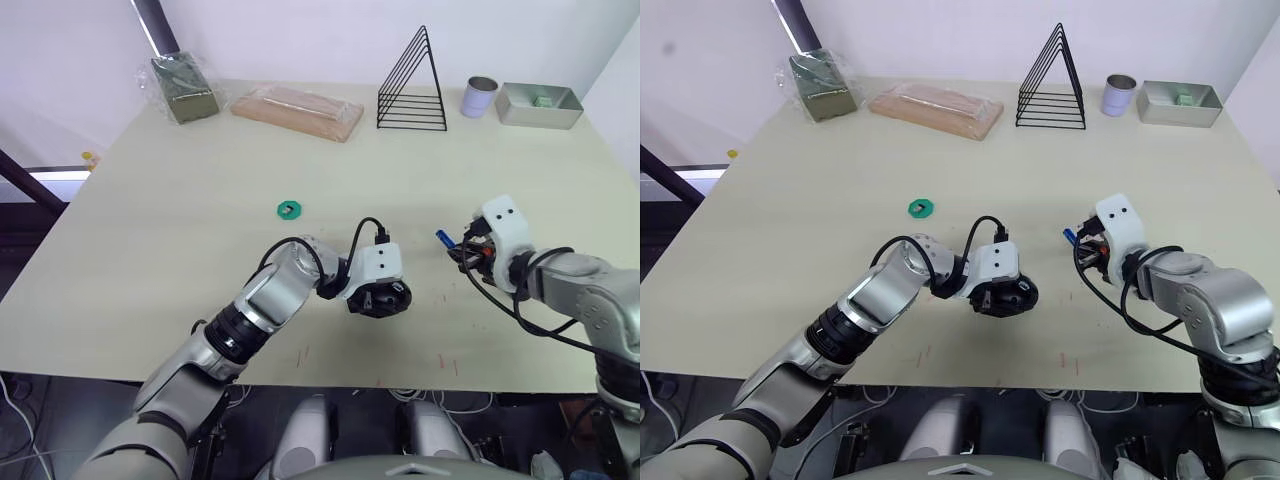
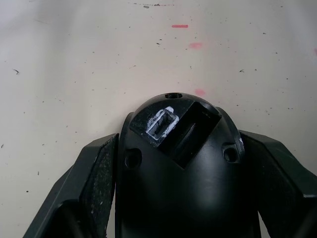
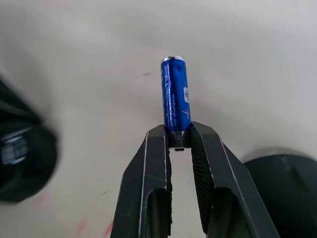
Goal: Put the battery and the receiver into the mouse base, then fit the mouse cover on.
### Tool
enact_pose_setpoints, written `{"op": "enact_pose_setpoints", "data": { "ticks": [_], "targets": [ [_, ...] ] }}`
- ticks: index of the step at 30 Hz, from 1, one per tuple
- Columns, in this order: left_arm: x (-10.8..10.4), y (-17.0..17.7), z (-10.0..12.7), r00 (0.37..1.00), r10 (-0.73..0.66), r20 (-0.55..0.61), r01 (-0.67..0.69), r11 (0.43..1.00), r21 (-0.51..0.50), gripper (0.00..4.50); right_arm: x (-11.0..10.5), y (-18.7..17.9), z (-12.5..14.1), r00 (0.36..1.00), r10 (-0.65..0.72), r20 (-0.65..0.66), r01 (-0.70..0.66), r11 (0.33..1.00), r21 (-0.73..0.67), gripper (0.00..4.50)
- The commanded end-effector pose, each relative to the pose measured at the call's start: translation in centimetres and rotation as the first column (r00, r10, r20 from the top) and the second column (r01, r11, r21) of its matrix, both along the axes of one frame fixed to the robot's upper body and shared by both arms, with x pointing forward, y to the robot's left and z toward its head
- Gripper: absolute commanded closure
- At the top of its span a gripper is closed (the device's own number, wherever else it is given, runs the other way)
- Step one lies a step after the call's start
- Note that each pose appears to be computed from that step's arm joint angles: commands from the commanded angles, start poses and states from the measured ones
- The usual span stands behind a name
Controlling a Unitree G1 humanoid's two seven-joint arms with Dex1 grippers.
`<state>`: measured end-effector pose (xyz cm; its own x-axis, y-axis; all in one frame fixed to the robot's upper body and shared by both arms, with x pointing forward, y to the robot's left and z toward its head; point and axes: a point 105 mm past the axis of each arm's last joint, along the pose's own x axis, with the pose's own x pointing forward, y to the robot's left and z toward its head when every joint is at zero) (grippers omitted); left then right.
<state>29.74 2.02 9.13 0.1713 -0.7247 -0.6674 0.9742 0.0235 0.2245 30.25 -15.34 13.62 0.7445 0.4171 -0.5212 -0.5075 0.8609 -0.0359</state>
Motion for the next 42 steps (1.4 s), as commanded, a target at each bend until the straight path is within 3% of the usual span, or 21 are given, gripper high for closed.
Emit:
{"op": "enact_pose_setpoints", "data": {
  "ticks": [1,3,9,16,21,29,42],
  "targets": [
    [-0.1,-0.1,-0.2,1.000,-0.004,0.015,0.004,1.000,0.010,1.30,-3.7,-1.2,1.1,0.996,0.061,-0.068,-0.069,0.991,-0.117,4.44],
    [-0.1,-0.1,-0.2,1.000,-0.005,0.014,0.005,1.000,0.009,1.30,-4.7,-1.5,0.9,0.989,0.094,-0.110,-0.108,0.986,-0.130,4.44],
    [-0.2,-0.1,-0.2,1.000,-0.015,0.014,0.015,1.000,0.012,1.30,-6.7,-0.7,1.1,0.956,0.203,-0.212,-0.202,0.979,0.031,4.44],
    [-0.3,-0.1,-0.3,1.000,-0.019,0.012,0.019,1.000,0.017,1.30,-7.4,1.7,1.3,0.905,0.309,-0.292,-0.276,0.949,0.149,4.44],
    [-0.3,-0.1,-0.3,1.000,-0.025,0.017,0.025,0.999,0.023,1.30,-7.6,4.5,1.0,0.877,0.299,-0.377,-0.221,0.946,0.237,4.44],
    [-0.5,-0.1,-0.3,0.999,-0.029,0.020,0.028,0.999,0.025,1.30,-5.8,6.0,0.2,0.859,0.274,-0.433,-0.192,0.955,0.225,4.44],
    [-0.6,-0.1,-0.4,0.999,-0.026,0.023,0.026,0.999,0.025,1.30,-5.4,5.5,-0.6,0.804,0.280,-0.525,-0.232,0.960,0.157,4.44]
  ]
}}
